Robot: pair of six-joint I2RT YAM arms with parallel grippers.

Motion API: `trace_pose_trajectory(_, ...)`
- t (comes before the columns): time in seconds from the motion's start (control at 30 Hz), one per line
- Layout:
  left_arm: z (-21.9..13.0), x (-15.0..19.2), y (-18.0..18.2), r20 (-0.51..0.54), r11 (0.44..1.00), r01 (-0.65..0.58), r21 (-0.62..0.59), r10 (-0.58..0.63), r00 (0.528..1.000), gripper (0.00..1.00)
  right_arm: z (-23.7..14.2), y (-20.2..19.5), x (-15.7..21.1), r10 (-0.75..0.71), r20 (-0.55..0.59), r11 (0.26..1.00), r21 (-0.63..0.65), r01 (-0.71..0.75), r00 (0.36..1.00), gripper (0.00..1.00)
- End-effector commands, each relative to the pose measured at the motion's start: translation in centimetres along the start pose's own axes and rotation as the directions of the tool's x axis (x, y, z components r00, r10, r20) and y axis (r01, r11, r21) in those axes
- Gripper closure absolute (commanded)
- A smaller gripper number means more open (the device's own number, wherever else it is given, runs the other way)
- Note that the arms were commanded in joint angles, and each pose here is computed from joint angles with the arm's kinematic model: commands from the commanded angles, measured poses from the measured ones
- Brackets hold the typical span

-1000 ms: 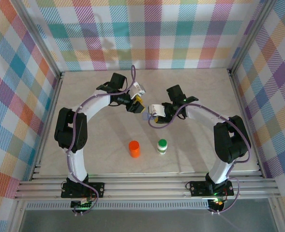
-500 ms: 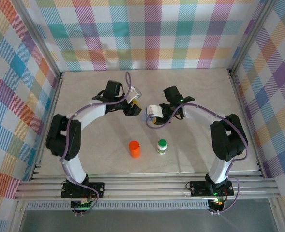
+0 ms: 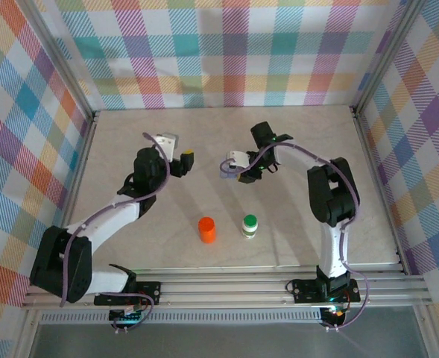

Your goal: Sort the pills into containers

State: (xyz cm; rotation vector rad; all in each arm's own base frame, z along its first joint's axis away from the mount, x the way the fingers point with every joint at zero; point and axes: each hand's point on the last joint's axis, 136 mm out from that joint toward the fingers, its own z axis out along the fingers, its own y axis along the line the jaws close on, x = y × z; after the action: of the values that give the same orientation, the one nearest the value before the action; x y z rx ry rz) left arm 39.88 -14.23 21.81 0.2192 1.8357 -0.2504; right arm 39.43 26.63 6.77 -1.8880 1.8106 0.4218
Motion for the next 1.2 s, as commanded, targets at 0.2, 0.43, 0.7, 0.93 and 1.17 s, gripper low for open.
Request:
trace_pose_trajectory(0.2, -4.0, 1.4, 3.2, 0.019, 0.96, 0.213, -0.183, -0.213, 0.977, 0.17, 1.5, -1.8, -0.7, -0.037, 0.006, 0.999, -0.001, 0.037, 0.999, 0.78)
trace_pose_trajectory(0.43, -3.9, 1.5, 2.2, 0.019, 0.959, 0.252, -0.129, -0.252, 0.968, 0.17, 2.5, -2.0, -0.1, -0.102, -0.018, 0.994, -0.034, 0.101, 0.995, 0.74)
trace_pose_trajectory(0.7, -4.5, 1.2, 2.8, 0.034, 0.953, 0.257, -0.159, -0.255, 0.966, 0.17, 3.5, -2.1, -0.6, -0.103, 0.012, 0.993, -0.057, 0.104, 0.995, 0.65)
trace_pose_trajectory(0.93, -4.7, 1.2, 2.9, 0.034, 0.951, 0.261, -0.166, -0.259, 0.965, 0.18, 2.4, -3.6, -1.6, -0.079, 0.002, 0.997, 0.002, 0.079, 0.997, 0.29)
trace_pose_trajectory(1.17, -5.3, 0.4, 3.0, 0.061, 0.947, 0.279, -0.16, -0.272, 0.96, 0.18, -3.2, -4.5, -5.3, 0.059, 0.075, 0.992, 0.106, -0.067, 0.995, 0.2)
